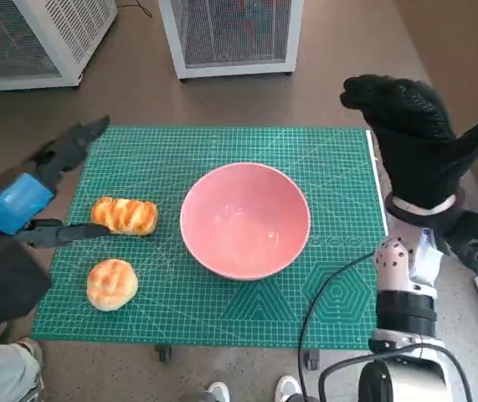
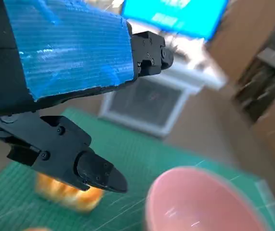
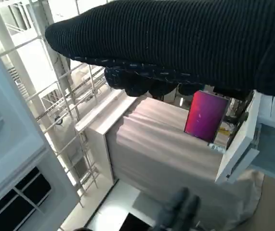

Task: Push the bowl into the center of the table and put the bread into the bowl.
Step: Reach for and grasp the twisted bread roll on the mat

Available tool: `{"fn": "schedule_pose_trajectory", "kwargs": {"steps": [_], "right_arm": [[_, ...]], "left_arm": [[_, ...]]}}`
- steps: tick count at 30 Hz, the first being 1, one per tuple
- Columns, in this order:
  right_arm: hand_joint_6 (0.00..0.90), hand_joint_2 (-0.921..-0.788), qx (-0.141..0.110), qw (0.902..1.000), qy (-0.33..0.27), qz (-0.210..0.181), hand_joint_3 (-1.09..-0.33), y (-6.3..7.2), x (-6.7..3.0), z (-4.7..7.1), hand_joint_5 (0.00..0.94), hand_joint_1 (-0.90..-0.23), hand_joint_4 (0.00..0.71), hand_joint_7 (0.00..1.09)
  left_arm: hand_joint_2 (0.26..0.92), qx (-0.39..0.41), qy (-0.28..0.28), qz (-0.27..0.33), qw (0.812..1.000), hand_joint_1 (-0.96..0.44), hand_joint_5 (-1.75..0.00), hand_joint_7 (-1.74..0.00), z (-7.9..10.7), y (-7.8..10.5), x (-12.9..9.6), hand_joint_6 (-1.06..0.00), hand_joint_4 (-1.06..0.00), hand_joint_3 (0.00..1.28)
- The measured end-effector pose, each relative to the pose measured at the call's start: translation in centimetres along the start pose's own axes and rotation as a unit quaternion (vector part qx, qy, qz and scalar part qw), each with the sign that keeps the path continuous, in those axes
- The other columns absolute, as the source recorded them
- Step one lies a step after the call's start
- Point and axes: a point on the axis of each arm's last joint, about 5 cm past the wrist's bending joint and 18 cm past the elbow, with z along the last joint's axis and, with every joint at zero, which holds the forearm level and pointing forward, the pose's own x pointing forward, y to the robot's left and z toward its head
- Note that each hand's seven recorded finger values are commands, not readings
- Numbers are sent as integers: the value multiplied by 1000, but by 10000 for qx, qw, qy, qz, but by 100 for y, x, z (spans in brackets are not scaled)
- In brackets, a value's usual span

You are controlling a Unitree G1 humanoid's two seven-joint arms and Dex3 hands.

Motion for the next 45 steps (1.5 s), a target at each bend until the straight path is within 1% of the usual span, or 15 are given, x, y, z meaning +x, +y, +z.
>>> {"fn": "schedule_pose_trajectory", "kwargs": {"steps": [10,16,22,31,36,45], "right_arm": [[366,-921,26,10000,19,-1,-555,9,-6,-13,7,-538,262,11],[366,-921,55,10000,51,-3,-556,8,-20,-26,7,-534,267,10],[368,-921,66,10000,67,-7,-557,4,-29,-31,7,-531,269,11],[371,-921,64,10000,67,10,-560,3,-31,-30,6,-531,272,11],[372,-921,52,10000,69,12,-562,-6,-35,-22,5,-532,273,11],[372,-921,13,10000,38,39,-561,-20,-32,10,4,-530,274,10]], "left_arm": [[744,514,811,-298,9949,120,-8,-52,-46,-96,231,-193,-62,17],[747,751,1164,-414,9895,82,-8,-37,-105,-150,373,-205,-78,16],[751,789,1297,-533,9870,62,-10,-34,-183,-249,543,-226,-97,16],[755,842,1630,-932,9786,26,-15,-35,-362,-489,822,-260,-135,16],[758,970,1722,-1082,9743,17,-14,-36,-428,-598,948,-280,-153,16],[778,1039,1963,-1300,9663,-11,-10,-31,-506,-698,1111,-298,-171,24]]}}
